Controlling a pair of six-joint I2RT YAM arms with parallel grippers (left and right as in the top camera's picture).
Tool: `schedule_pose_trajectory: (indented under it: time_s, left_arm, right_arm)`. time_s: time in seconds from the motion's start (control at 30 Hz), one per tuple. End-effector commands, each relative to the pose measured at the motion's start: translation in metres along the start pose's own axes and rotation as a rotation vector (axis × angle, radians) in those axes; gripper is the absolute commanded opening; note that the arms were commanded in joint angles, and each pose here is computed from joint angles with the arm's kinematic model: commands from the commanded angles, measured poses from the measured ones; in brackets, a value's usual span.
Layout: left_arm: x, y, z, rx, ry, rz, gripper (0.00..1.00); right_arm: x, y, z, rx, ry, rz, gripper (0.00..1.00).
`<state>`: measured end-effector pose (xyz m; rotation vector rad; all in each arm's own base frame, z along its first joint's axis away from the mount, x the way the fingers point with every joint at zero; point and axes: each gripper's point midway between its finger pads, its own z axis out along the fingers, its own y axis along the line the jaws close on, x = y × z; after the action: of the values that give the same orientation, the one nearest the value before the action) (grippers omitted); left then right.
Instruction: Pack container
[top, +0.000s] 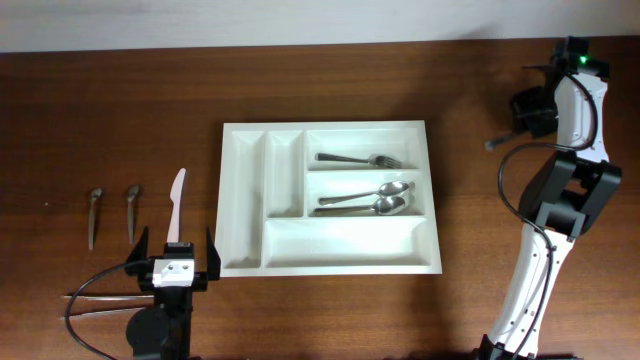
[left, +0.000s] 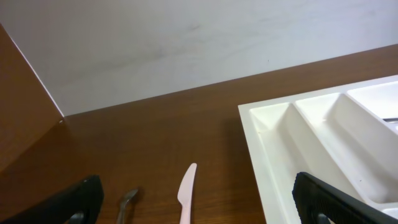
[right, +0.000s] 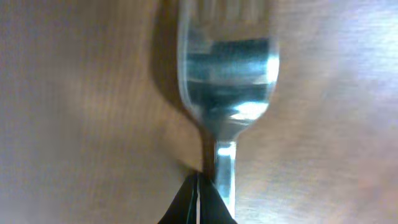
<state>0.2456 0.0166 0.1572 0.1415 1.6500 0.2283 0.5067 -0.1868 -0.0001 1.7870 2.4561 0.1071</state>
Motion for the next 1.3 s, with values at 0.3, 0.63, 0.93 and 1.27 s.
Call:
schedule_pose_trajectory:
  time_s: [0.3,0.63,0.93,1.27]
  left_arm:
    - [0.001,0.000,0.000,-0.003,0.001,0.005,0.99]
    - [0.001,0.000,0.000,-0.003,0.001,0.005,0.99]
    - [0.001,0.000,0.000,-0.003,0.001,0.005,0.99]
    - [0.001,0.000,0.000,-0.003,0.001,0.005,0.99]
  right_arm:
    - [-0.033,-0.096,0.013,0.237,0.035,0.077,0.05]
    - [-0.044,-0.068,-0.021,0.099,0.026,-0.151,0.07]
    - [-0.044,-0.044,-0.146,-0.070,-0.113,-0.222,0.46]
    - [-0.032,-0.036,-0.170,-0.136,-0.102,-0.199,0.99]
